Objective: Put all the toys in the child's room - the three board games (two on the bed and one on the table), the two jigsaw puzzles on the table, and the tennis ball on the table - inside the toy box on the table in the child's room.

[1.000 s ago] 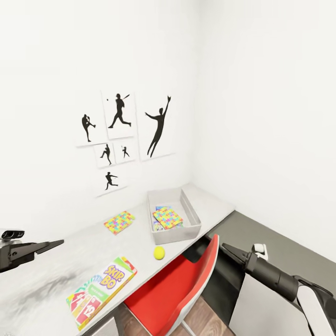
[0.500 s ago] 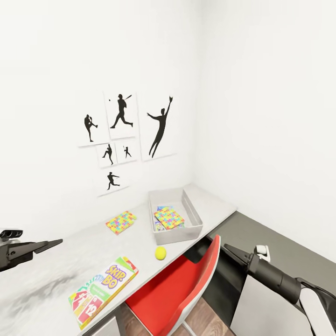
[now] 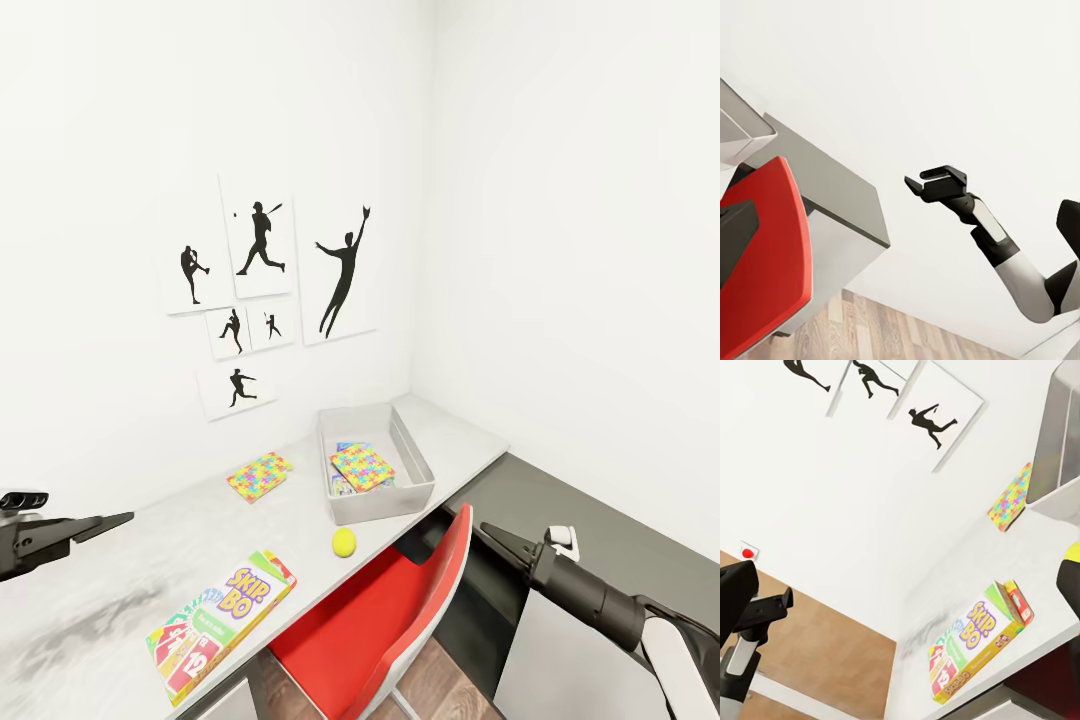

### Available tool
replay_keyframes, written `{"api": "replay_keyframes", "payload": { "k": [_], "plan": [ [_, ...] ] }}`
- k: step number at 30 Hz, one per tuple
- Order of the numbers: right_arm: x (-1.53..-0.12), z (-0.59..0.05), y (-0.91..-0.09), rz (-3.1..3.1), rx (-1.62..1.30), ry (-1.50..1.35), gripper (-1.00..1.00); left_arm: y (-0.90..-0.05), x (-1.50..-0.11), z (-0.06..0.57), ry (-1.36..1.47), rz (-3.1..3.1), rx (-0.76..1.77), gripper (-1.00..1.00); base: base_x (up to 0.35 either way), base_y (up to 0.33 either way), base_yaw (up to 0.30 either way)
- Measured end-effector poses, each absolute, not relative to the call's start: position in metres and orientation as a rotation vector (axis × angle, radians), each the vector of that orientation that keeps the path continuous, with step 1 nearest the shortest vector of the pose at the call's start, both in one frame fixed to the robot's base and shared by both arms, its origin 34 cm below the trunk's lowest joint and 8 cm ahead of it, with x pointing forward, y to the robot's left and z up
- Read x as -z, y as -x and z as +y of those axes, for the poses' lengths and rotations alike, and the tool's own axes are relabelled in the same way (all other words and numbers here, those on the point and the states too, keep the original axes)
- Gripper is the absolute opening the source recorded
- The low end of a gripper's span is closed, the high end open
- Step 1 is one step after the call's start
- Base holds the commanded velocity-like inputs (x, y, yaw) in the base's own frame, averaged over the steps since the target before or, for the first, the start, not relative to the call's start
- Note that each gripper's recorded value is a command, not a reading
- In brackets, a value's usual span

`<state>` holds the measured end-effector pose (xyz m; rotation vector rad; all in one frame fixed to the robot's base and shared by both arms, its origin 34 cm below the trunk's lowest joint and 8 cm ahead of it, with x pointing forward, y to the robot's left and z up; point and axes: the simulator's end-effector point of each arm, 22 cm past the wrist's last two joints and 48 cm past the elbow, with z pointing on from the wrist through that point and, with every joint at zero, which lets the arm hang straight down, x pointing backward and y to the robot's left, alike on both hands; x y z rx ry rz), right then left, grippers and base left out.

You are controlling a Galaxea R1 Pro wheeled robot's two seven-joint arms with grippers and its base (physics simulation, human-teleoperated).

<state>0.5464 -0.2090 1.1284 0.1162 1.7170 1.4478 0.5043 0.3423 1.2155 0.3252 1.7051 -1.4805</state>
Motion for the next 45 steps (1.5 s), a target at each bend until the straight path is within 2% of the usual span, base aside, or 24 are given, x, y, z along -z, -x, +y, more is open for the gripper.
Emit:
{"api": "replay_keyframes", "payload": {
  "k": [9,33,45],
  "plan": [
    [-1.133,-0.212,-0.550,1.686,-1.418,-0.105,1.00,-0.504,-1.216,0.342,-0.326,1.705,1.479,1.00,-0.001,0.000,0.129],
    [-1.127,-0.212,-0.550,1.699,-1.395,-0.110,1.00,-0.506,-1.213,0.344,-0.308,1.708,1.488,1.00,-0.045,0.000,0.274],
    [-1.164,-0.209,-0.604,1.771,-1.336,-0.099,1.00,-0.508,-1.208,0.344,-0.301,1.717,1.489,1.00,-0.103,0.056,0.269]
  ]
}}
